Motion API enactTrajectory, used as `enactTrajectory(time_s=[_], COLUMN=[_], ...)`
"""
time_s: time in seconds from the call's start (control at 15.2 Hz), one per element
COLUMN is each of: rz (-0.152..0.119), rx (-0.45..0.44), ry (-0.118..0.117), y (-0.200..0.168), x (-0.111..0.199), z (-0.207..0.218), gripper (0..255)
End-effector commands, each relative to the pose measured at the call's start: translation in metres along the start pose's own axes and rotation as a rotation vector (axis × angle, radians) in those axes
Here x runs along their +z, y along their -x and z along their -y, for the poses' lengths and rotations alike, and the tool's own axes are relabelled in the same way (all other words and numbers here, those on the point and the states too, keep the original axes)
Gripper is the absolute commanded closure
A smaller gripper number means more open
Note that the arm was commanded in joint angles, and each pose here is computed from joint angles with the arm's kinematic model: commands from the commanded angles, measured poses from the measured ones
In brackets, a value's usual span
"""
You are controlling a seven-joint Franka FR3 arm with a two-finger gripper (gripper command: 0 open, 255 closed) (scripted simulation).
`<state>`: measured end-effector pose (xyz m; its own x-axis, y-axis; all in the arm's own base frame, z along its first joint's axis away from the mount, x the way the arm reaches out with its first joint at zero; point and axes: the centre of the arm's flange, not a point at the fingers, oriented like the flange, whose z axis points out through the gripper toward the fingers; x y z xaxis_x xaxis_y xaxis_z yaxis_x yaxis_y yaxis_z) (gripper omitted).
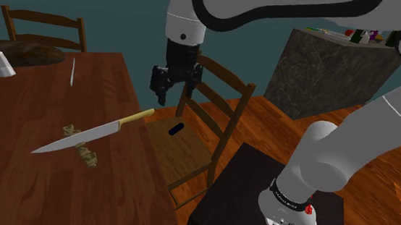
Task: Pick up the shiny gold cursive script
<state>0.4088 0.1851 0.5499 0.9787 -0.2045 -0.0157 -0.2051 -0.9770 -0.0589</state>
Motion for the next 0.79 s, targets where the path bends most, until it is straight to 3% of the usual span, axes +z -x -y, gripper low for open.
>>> enactTrajectory(time_s=[0.0,0.73], rz=[0.003,0.018], rx=[0.001,0.0], ry=[0.009,0.064], y=[-0.007,-0.053], x=[0.01,0.057], z=[0.026,0.165], gripper=[0,0])
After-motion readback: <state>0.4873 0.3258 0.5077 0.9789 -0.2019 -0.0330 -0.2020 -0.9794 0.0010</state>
